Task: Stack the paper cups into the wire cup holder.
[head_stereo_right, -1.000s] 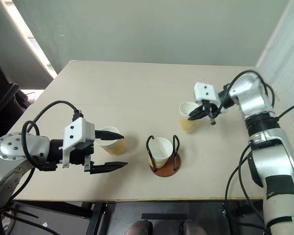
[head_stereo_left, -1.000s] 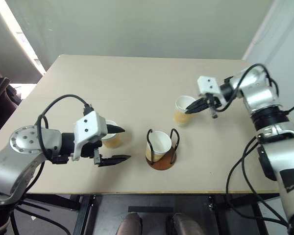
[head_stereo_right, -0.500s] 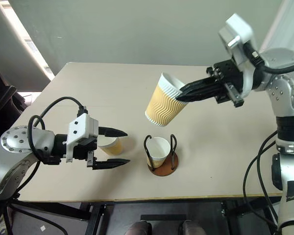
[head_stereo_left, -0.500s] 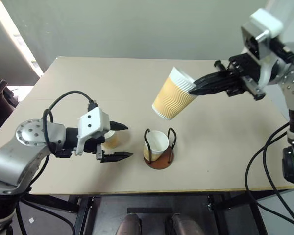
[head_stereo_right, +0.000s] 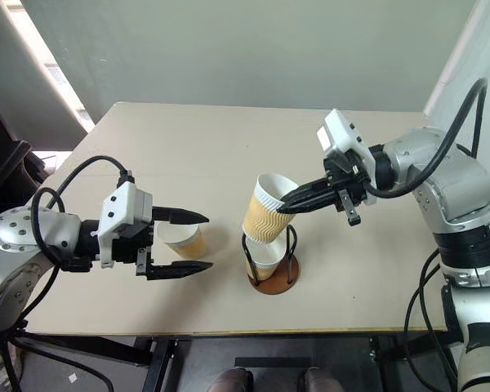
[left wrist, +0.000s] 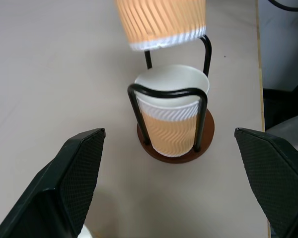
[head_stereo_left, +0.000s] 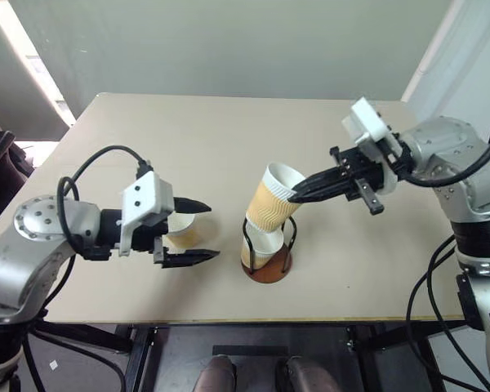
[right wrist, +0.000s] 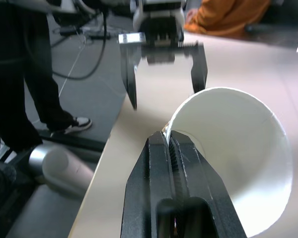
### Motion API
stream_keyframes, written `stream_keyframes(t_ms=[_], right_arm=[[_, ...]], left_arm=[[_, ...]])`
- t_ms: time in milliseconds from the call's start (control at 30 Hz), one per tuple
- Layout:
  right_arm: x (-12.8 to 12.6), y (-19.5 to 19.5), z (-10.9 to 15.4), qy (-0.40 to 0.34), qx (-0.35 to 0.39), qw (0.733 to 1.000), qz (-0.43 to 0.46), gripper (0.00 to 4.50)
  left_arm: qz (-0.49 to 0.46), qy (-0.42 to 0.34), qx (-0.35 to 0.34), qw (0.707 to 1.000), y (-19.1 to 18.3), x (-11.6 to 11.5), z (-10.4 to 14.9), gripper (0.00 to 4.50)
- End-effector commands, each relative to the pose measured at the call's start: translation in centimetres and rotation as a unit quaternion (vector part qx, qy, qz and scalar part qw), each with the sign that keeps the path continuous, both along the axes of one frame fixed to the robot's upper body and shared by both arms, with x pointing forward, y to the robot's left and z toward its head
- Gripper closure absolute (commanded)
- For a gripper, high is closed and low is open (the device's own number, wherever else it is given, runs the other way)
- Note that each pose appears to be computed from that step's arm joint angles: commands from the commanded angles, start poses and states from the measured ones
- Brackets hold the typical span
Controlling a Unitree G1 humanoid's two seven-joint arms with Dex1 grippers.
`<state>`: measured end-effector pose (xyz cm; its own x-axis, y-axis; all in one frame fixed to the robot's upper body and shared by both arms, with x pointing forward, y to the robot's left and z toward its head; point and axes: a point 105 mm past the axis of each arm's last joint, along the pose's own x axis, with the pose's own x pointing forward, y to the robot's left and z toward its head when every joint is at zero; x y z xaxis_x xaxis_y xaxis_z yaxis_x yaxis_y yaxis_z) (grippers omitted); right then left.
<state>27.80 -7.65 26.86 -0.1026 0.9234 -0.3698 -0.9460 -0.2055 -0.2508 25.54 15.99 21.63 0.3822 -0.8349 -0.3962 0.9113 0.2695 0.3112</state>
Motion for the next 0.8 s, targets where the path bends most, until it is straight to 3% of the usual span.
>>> stream_keyframes(t_ms=[33,200,533,633,800], right_arm=[[-0.6,0.3,0.3,-0.023,-0.003,1.000,0.012,4.48],[-0.4,0.5,-1.2,-0.029,-0.028,0.999,0.009,4.48],[0.2,0.7,-1.9,-0.045,-0.038,0.998,0.000,4.48],[0.4,1.0,-1.9,-0.051,-0.036,0.998,-0.004,3.93],[0.2,0.9,-1.7,-0.052,-0.039,0.998,0.004,2.27]], left_arm=[[0.000,-0.021,-0.003,1.000,0.0,-0.3,0.9,0.00],[0.002,-0.021,-0.004,1.000,-0.1,-0.3,0.9,0.00],[0.005,-0.023,-0.004,1.000,0.0,-0.3,1.0,0.00],[0.006,-0.023,-0.003,1.000,0.0,-0.3,1.0,0.00],[0.006,-0.024,-0.003,1.000,0.0,-0.3,1.0,0.00]])
